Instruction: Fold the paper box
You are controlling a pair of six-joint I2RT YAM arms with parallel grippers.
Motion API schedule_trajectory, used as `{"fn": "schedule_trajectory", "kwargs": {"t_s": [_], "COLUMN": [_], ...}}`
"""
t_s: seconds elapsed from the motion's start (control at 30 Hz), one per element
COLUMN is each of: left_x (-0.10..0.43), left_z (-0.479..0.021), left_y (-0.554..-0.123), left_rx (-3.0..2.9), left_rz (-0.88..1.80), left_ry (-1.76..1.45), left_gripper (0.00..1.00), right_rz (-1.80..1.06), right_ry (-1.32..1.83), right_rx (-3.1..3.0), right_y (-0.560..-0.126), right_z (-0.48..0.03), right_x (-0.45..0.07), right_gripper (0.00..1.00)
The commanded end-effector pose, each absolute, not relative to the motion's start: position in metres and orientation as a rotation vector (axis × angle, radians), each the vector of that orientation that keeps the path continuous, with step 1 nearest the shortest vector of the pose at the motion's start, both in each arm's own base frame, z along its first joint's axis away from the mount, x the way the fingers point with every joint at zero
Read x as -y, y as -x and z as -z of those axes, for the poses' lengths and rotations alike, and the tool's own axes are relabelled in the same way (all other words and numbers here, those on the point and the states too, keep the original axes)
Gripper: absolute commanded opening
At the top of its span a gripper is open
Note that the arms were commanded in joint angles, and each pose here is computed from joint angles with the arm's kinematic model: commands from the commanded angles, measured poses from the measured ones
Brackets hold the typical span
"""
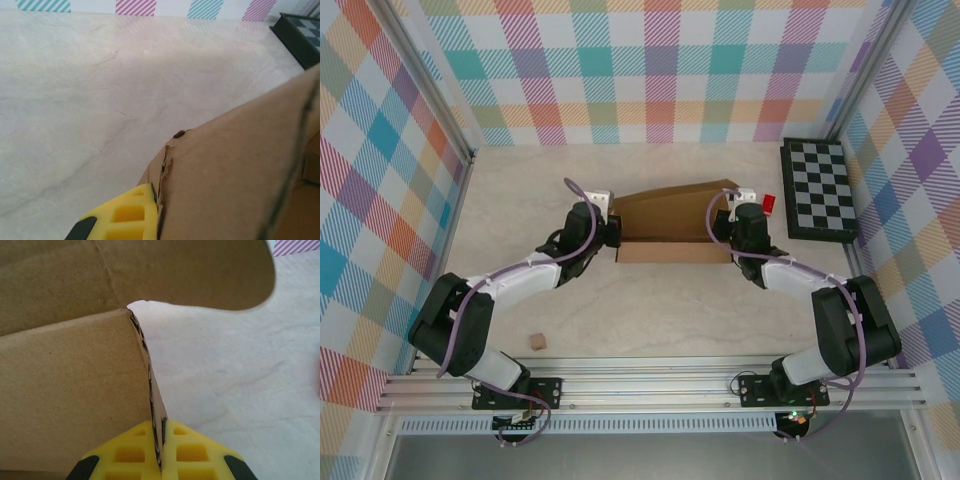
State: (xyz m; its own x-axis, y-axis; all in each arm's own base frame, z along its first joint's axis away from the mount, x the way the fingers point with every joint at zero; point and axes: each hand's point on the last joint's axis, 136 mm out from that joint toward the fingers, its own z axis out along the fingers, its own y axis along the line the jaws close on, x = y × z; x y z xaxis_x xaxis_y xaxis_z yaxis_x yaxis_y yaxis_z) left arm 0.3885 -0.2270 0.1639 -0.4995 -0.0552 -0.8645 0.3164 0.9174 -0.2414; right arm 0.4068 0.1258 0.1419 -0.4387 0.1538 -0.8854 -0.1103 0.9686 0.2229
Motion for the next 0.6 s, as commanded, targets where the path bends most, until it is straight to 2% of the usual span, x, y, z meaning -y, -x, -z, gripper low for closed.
{"fn": "schedule_trajectory", "kwargs": {"t_s": [0.0,0.33,0.47,0.57], "left_x": [0.25,0.272,0.28,0.284], "left_z": [-0.21,-0.276,-0.27,-0.25], "left_y": [-0.383,-0.42,-0.441,-0.455], "left_rx": [-1.87,-1.631,-1.585,-1.603], "left_rz": [0.563,0.395,0.36,0.348], "left_ry": [-0.187,-0.413,-0.466,-0.483], "left_gripper": [0.0,0.0,0.0,0.0], "right_rz": [-0.449,-0.423,-0.438,-0.437], "right_ry": [0.071,0.325,0.354,0.327], "right_rx": [-1.936,-1.688,-1.656,-1.7], "right_y": [-0.392,-0.438,-0.465,-0.479], "right_z": [-0.155,-0.24,-0.244,-0.224], "right_x": [-0.158,-0.194,-0.207,-0.205], "right_gripper": [0.0,0.0,0.01,0.02]}}
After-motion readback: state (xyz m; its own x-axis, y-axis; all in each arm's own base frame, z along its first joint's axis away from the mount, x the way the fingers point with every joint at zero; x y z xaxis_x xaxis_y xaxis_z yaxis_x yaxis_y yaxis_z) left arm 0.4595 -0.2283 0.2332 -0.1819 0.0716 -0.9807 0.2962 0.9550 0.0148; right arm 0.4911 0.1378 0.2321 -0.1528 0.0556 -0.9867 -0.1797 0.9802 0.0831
